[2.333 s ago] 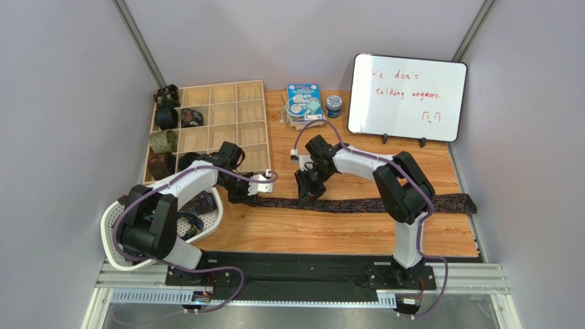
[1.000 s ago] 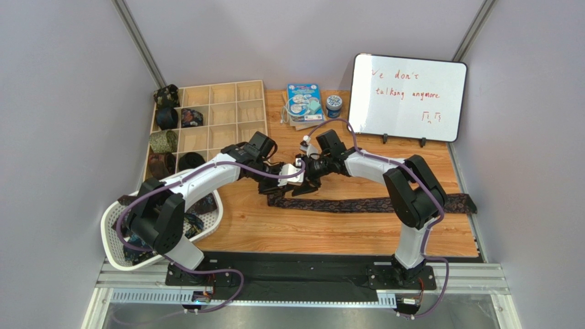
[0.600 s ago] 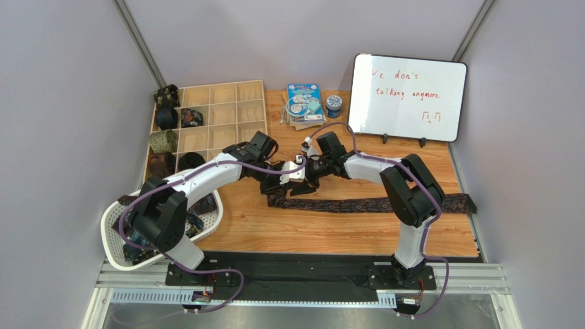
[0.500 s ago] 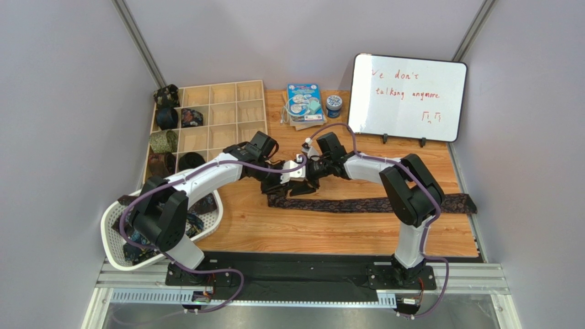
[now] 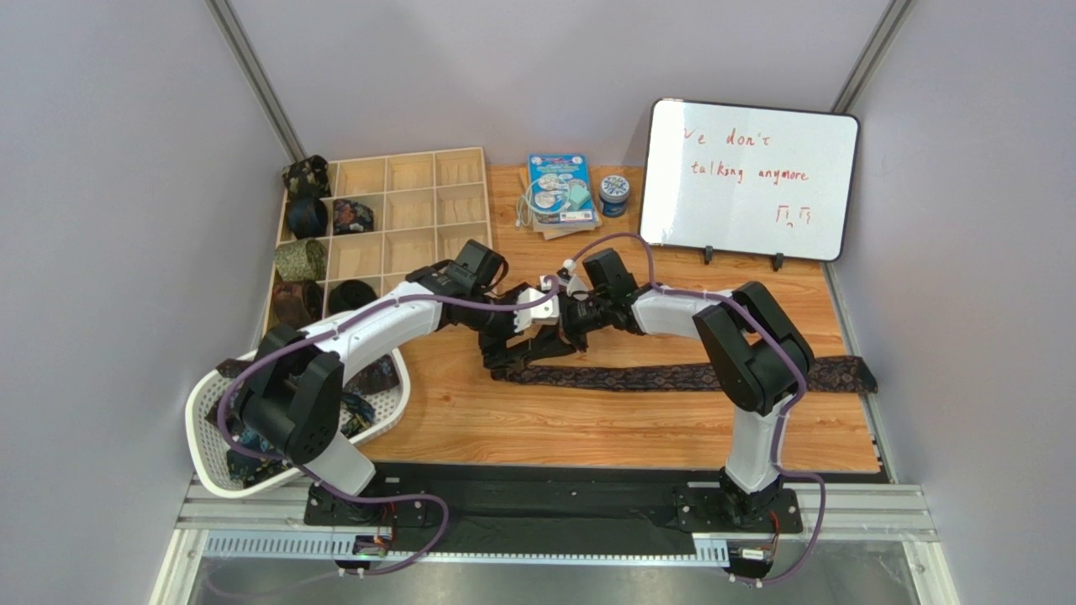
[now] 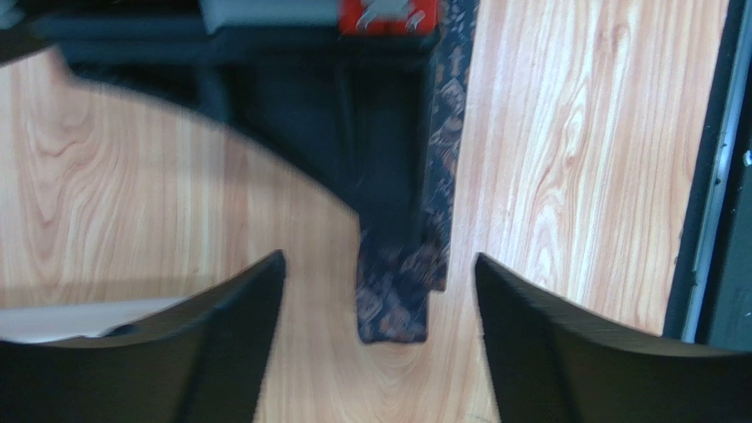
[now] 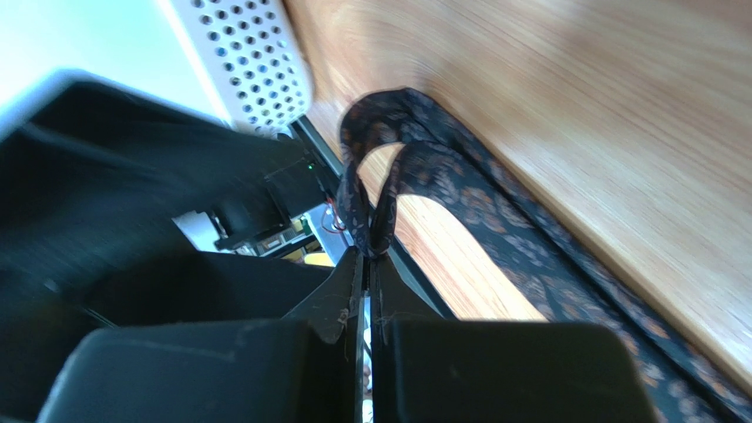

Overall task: Roll the ties
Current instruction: Roll the tie at the center of the board.

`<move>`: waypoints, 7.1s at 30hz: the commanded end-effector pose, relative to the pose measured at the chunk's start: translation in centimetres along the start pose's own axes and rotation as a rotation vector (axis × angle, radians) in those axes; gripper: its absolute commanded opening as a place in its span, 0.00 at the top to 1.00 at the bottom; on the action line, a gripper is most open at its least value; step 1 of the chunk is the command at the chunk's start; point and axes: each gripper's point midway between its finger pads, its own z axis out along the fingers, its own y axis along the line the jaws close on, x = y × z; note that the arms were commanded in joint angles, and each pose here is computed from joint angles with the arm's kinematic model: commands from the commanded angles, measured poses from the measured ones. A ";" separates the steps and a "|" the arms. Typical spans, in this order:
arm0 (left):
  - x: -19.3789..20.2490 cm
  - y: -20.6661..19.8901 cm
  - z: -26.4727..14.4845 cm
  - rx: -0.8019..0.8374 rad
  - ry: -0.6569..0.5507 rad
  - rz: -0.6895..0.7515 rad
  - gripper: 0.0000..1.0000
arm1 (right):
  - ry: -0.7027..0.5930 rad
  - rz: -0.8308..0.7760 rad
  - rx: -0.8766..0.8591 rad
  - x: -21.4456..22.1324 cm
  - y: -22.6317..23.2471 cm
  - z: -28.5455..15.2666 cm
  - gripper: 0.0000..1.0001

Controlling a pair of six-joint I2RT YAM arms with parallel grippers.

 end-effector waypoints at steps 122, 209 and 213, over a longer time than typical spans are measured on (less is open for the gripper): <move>-6.7 -2.9 1.6 -0.232 -0.341 -0.090 0.00 | 0.214 -0.213 0.269 2.1 -9.6 -6.5 1.00; -4.2 -4.7 7.3 -0.084 -0.369 -0.143 0.63 | 0.262 -0.252 0.326 2.0 -9.6 -6.5 0.91; -4.1 -4.3 8.2 -0.077 -0.352 -0.160 0.65 | 0.267 -0.237 0.310 2.1 -9.3 -6.6 0.82</move>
